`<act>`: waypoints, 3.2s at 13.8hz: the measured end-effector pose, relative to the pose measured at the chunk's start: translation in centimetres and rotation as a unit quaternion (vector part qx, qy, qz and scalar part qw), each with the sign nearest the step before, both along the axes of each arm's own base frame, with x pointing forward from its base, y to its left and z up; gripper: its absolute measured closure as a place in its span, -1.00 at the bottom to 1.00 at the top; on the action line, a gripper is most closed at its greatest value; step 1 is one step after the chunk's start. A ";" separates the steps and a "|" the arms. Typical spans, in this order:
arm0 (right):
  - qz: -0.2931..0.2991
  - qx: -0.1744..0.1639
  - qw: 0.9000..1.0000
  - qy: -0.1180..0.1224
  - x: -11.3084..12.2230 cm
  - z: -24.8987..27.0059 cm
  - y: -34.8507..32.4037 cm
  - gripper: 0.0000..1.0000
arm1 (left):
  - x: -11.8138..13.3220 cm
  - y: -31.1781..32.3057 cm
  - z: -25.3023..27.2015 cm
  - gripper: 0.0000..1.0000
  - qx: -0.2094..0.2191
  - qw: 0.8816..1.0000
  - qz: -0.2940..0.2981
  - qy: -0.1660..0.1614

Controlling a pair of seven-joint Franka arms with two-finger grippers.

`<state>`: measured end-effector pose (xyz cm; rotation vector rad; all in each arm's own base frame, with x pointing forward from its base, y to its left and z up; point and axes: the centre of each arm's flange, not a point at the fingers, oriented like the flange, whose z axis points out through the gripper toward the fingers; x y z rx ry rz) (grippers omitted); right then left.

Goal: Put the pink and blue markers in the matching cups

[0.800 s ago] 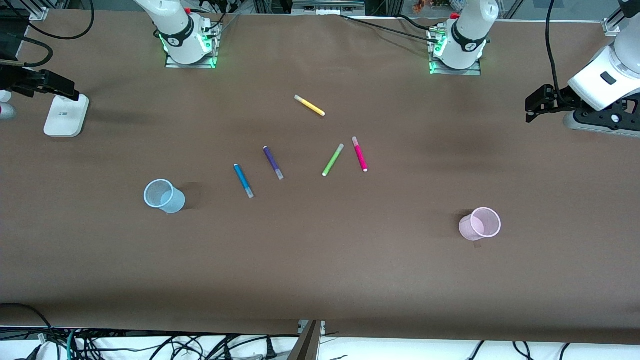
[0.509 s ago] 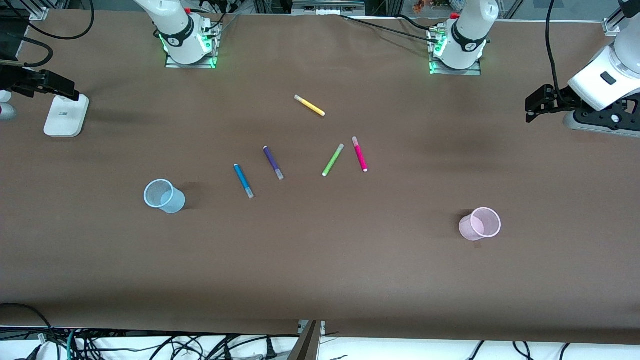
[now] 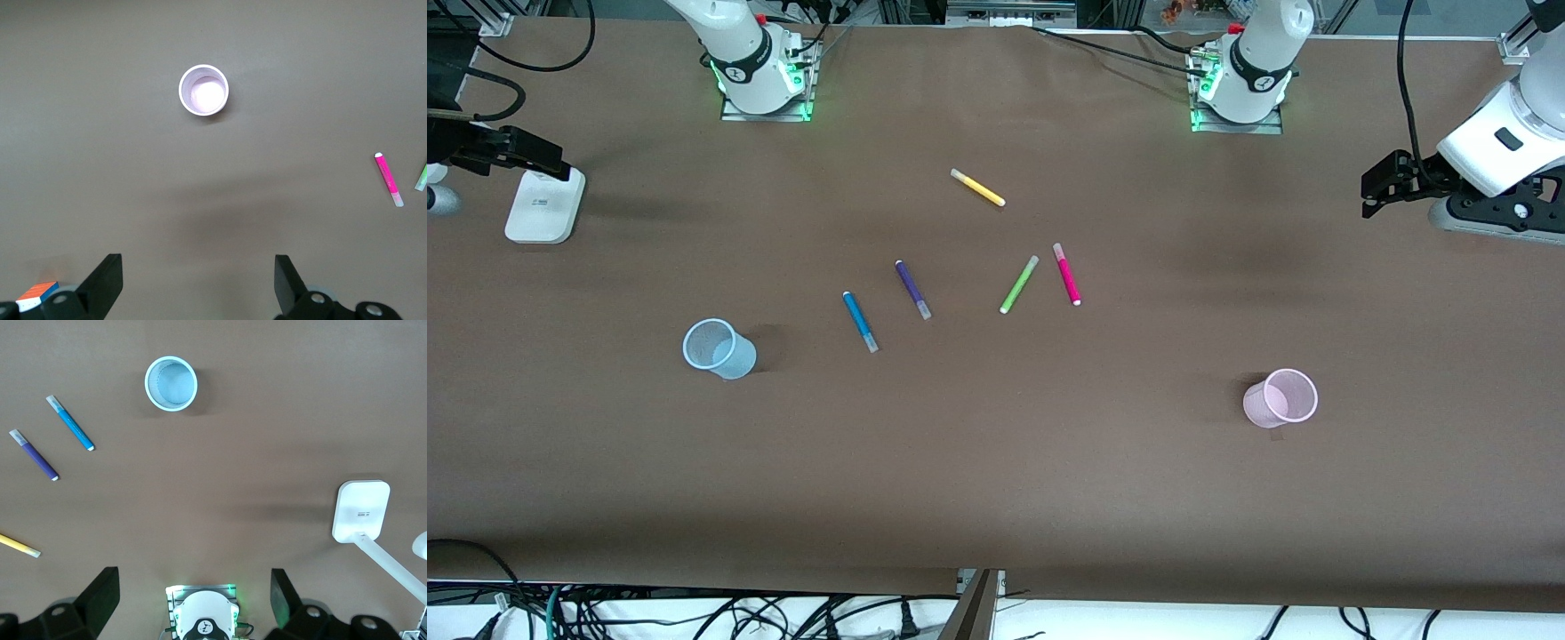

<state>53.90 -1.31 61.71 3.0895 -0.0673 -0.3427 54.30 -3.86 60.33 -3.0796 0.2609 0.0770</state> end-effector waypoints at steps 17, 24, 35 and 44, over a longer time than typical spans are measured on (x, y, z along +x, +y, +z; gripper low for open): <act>0.134 0.003 0.990 0.045 8.2 -22.7 16.5 -1.00 | 4.6 -3.5 -14.0 -1.00 -0.055 0.991 0.029 0.121; 0.193 0.023 0.981 0.008 5.2 -32.9 24.5 -1.00 | 0.9 -19.4 -25.4 -1.00 -0.022 0.993 0.069 0.097; 0.215 0.034 0.975 -0.041 3.7 -43.0 29.9 -1.00 | -7.8 -30.3 -39.9 -1.00 -0.040 0.993 0.106 0.017; 0.206 0.036 0.976 -0.067 4.7 -43.9 29.1 0.29 | -11.2 -33.2 -43.0 -0.37 -0.021 0.993 0.112 0.033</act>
